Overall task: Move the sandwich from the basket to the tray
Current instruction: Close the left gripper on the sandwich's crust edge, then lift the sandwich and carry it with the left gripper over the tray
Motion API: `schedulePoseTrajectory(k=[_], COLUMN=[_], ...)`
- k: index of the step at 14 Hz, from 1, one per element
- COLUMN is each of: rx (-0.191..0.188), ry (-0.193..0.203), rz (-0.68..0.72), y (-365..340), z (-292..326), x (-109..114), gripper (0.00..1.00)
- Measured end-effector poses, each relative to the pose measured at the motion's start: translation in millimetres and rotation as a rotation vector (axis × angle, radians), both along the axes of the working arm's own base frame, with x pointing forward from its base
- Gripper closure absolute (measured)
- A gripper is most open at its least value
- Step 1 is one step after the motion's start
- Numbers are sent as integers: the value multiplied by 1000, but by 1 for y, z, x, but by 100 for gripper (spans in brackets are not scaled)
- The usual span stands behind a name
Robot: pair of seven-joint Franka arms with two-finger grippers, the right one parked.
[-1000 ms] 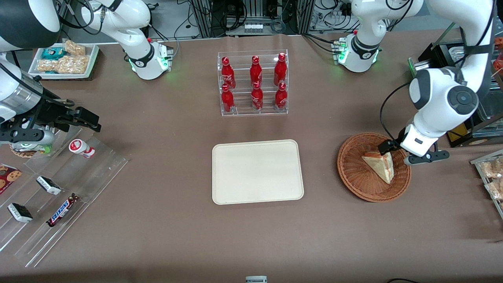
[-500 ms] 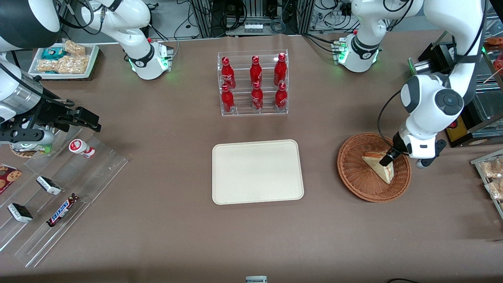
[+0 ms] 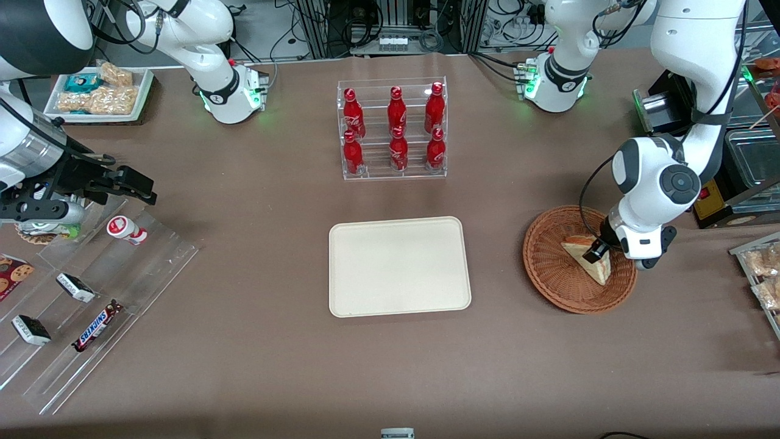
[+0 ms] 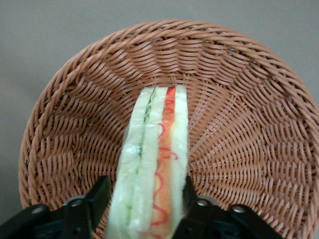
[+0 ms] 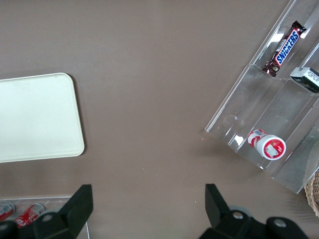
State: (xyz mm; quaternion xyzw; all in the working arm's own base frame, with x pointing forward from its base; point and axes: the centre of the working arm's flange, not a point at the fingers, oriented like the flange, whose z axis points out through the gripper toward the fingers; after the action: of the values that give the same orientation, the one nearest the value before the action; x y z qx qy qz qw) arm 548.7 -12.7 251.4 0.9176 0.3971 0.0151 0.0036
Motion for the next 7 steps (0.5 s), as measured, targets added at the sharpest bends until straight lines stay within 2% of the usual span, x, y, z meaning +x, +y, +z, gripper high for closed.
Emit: schedulePoseTrajectory(k=[2,4,5,7], rx=[-1,-1,-1,-2], ry=[-7,47,75,95], rz=[-2,-12,-24,-71], y=[-1,-8,-15,-44], z=[10,28,43,79], x=[8,17,25,42], gripper=[58,75,81,82])
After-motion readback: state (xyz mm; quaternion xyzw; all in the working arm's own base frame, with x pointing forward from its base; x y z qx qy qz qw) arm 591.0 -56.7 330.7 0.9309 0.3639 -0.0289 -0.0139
